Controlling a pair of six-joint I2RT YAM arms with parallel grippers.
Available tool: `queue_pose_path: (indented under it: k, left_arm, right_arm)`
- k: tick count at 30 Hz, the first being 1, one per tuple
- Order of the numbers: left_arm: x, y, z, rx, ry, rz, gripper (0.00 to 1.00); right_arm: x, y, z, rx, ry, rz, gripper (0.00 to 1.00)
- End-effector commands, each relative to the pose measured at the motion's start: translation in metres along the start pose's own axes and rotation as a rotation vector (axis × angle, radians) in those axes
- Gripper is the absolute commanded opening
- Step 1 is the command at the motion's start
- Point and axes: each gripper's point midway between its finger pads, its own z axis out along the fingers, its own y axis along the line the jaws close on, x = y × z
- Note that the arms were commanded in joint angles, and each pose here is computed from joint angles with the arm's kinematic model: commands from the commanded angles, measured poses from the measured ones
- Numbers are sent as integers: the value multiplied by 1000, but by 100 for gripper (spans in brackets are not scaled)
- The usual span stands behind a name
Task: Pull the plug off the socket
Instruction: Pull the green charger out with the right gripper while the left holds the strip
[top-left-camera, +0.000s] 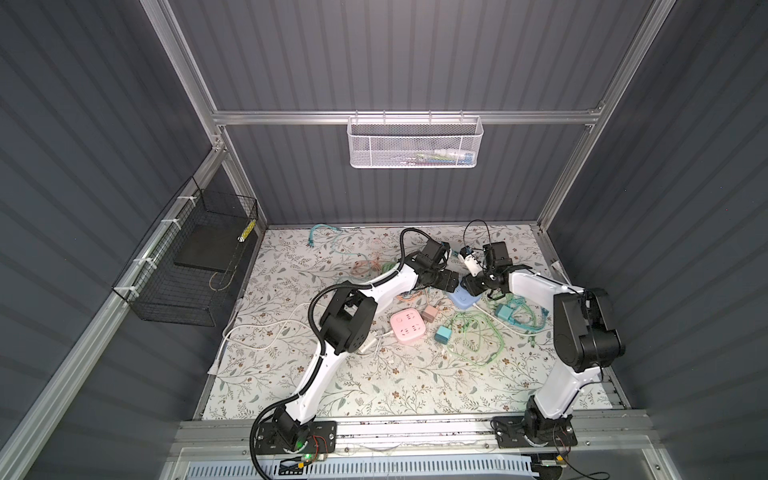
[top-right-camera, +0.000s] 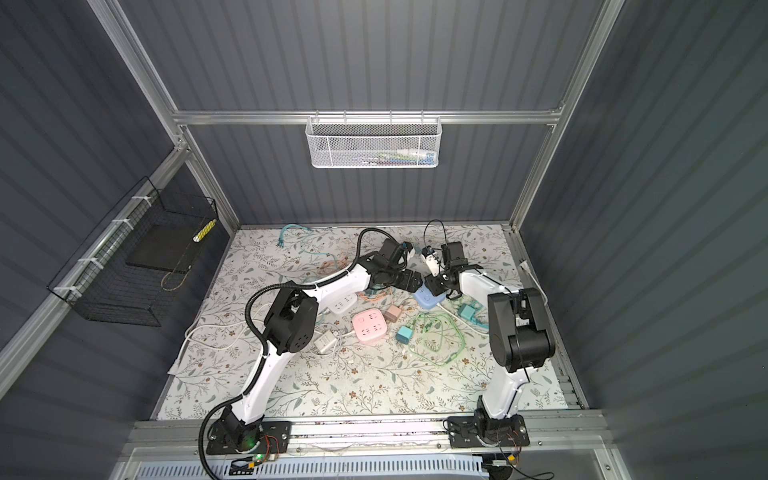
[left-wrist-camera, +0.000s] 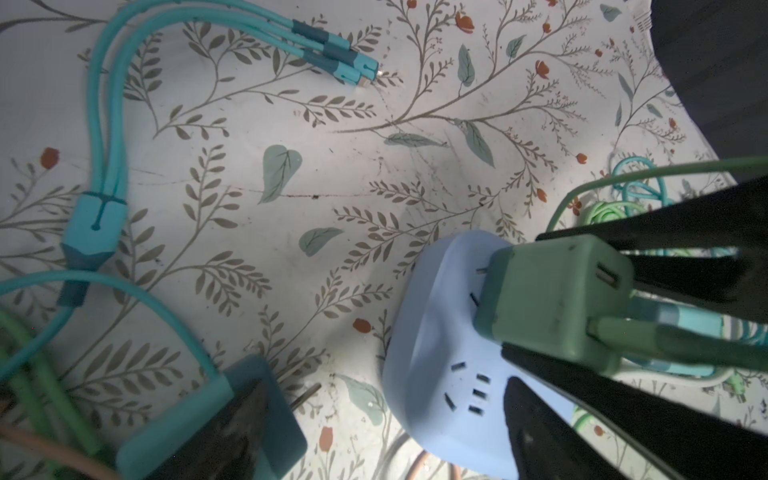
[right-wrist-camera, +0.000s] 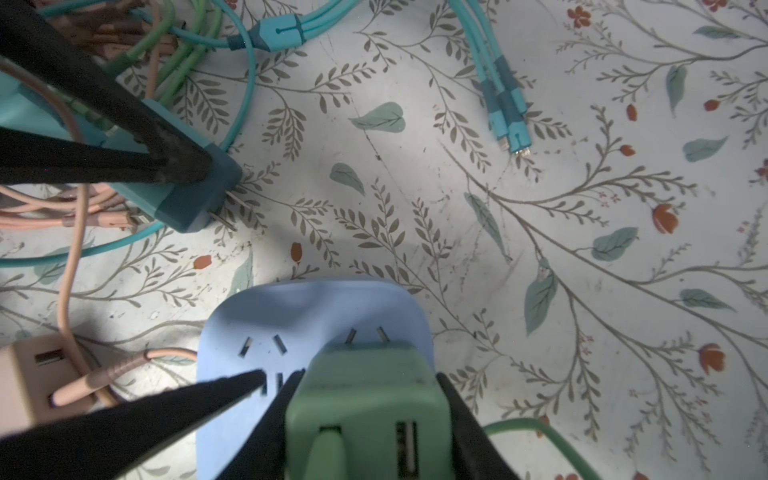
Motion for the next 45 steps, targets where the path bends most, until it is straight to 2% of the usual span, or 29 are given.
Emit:
queue_pose_path:
  k: [1,8,12,28,38,45]
  left_arm:
    - [25,6,11,-30,89,24,86]
    - [27,2,14,-35,87,70,80]
    - [31,1,20,-30,107,71,71]
    - [43,6,37,-40,181,4,70]
    - [49,7,47,-24,195,-39,59]
    - [60,14,53,-47,227,-49,56]
  right_arm:
    - [-17,1,-14,-9,-71,8,28]
    - [-19,3,-15,-41,-73,17,28]
    - [-19,3,-17,-44,-82,25,27]
    - [-14,8,-20,-62,-83,35,25]
    - [-14,7,-24,-48,-96,33,25]
    - [-24,6,-29,-66,-121,68,25]
